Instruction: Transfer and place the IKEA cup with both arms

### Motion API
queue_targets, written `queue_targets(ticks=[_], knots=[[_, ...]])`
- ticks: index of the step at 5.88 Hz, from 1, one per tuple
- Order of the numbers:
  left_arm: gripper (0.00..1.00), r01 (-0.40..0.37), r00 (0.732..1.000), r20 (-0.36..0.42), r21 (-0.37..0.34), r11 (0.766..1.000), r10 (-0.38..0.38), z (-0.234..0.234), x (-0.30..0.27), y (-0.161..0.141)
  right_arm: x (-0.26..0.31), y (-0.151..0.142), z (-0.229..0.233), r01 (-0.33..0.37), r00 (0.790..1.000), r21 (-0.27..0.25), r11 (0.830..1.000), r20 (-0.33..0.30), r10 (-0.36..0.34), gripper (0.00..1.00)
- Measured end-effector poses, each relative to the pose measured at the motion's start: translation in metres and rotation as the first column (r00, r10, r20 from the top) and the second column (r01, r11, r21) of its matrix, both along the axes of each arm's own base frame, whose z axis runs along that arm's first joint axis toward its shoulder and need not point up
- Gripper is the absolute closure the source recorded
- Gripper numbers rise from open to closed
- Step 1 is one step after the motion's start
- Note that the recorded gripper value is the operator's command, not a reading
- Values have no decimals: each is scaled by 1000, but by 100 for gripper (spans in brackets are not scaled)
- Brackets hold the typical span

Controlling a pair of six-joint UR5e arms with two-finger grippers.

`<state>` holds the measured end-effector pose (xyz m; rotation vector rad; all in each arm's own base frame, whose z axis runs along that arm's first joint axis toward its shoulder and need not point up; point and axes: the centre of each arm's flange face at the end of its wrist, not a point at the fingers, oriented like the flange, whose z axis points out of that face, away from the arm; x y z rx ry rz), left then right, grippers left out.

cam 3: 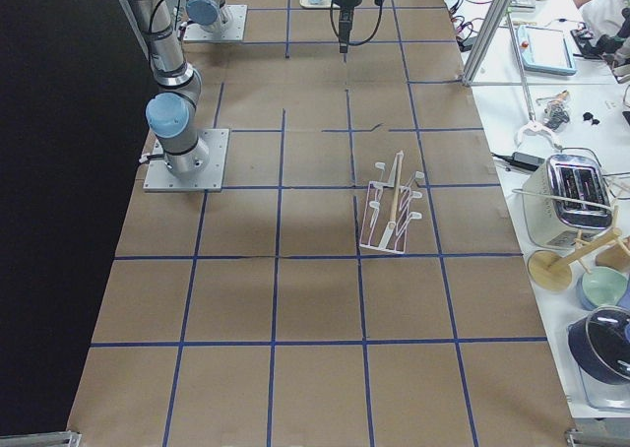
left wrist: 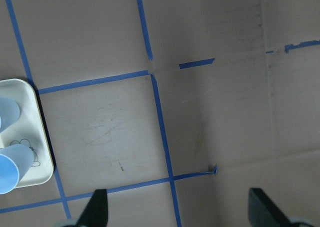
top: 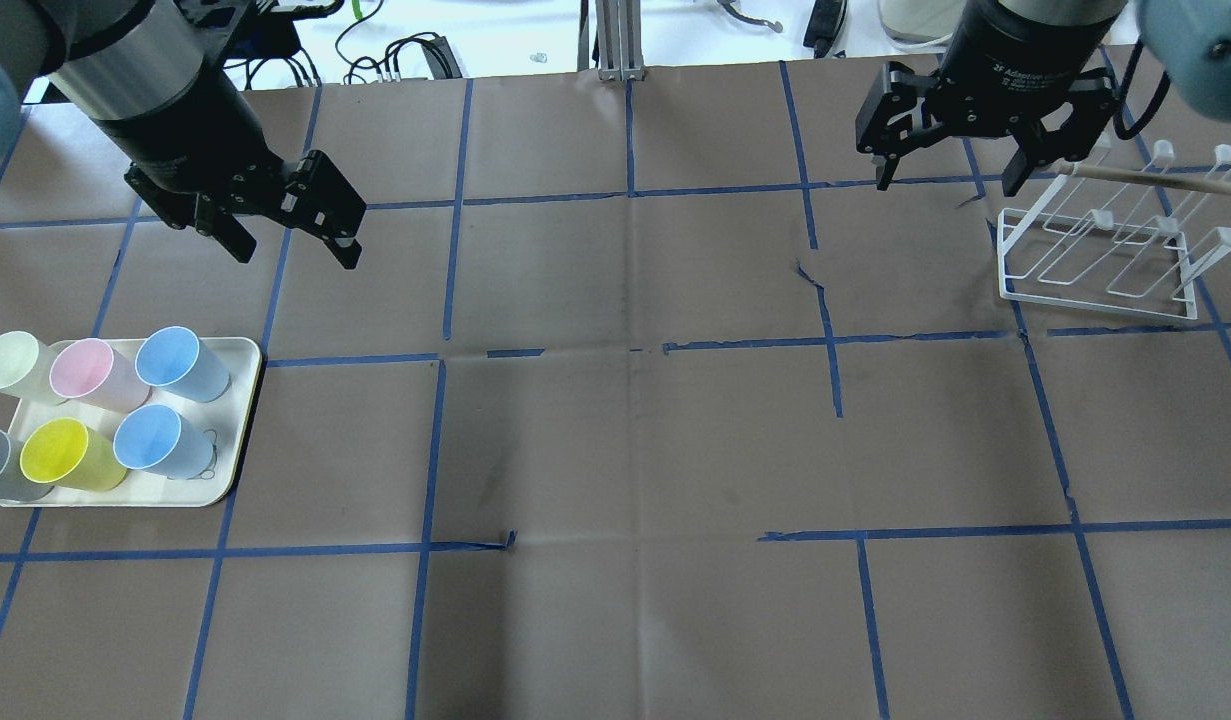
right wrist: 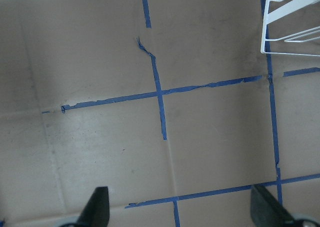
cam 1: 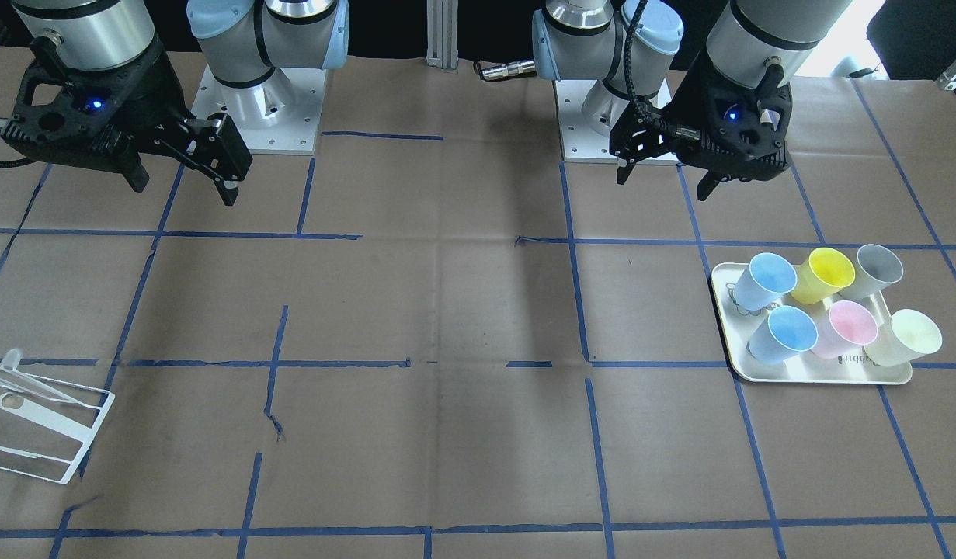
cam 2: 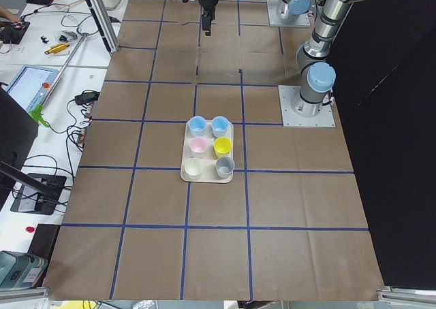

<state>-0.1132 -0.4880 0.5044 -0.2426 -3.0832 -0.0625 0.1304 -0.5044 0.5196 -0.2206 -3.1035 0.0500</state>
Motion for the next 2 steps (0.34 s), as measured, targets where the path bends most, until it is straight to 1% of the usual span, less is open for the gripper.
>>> queue_targets(ticks=[1,2], knots=[[3,-42,998,38,-6,999,42,2,4,-1,0,0,0,0,1000,0,1000,0,0,0],[3,-91,994,56,-13,996,91,5,5,-1,0,0,0,0,1000,0,1000,0,0,0]])
